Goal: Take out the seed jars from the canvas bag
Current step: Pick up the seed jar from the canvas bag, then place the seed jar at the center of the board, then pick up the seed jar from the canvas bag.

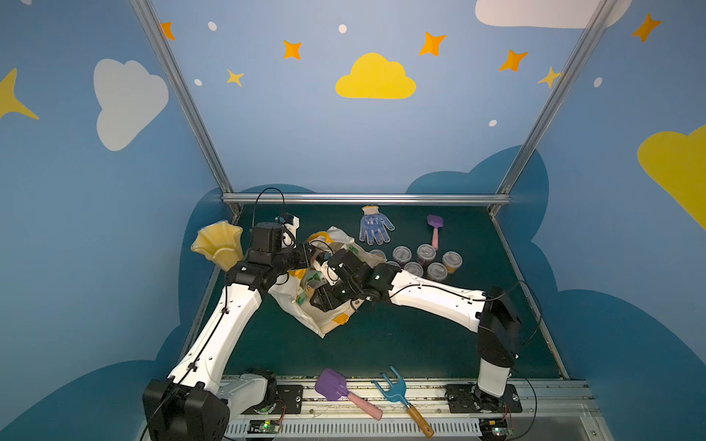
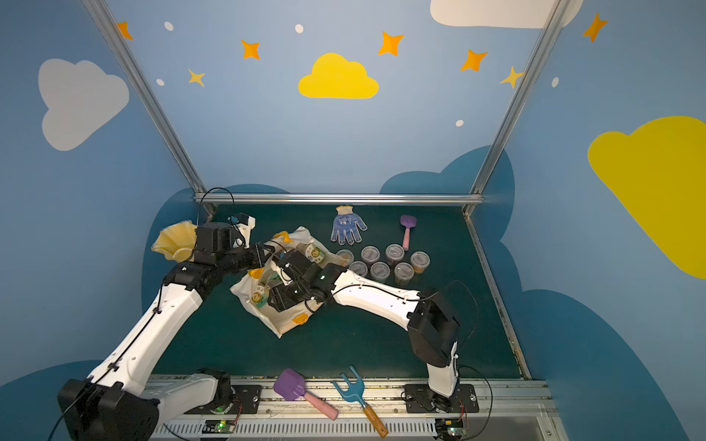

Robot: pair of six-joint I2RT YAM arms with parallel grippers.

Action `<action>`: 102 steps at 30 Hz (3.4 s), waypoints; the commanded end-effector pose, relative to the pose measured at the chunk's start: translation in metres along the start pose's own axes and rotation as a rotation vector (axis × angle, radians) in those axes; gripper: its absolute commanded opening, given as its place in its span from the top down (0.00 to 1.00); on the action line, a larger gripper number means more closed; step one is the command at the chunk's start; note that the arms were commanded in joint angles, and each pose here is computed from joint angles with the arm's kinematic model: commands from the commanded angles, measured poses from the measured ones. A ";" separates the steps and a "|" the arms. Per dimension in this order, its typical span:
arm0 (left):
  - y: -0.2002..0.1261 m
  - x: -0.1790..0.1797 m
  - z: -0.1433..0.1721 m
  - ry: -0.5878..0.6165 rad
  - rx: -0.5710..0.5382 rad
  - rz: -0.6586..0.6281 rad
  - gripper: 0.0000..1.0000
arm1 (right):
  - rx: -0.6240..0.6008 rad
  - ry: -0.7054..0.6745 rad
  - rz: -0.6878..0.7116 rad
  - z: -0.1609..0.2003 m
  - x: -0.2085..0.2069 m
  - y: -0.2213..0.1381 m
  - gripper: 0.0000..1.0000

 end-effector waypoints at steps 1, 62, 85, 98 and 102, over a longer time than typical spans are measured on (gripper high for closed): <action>-0.011 -0.012 -0.008 0.032 -0.053 0.041 0.96 | 0.024 -0.008 -0.020 0.007 -0.003 -0.025 0.37; 0.001 -0.011 0.009 -0.010 -0.021 0.115 0.96 | 0.526 0.864 0.427 0.252 -0.229 -0.167 0.30; 0.002 -0.013 0.007 -0.008 -0.015 0.118 0.95 | 0.328 0.748 0.534 0.211 -0.215 -0.218 0.12; -0.001 -0.016 0.008 -0.014 -0.012 0.135 0.95 | -0.046 0.208 0.331 0.068 -0.103 -0.184 0.15; 0.000 -0.015 0.008 -0.027 -0.012 0.132 0.95 | -0.164 0.103 0.226 0.025 -0.060 -0.151 0.15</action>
Point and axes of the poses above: each gripper's point midway between its finger pads, its own y axis out along the fingers, its own x axis along the line the jaws close on, z = x × y, the point moved 1 cm from there along -y, back along the fingers, and after that the axes turned 9 degrees about -y, right-handed, at the moved point
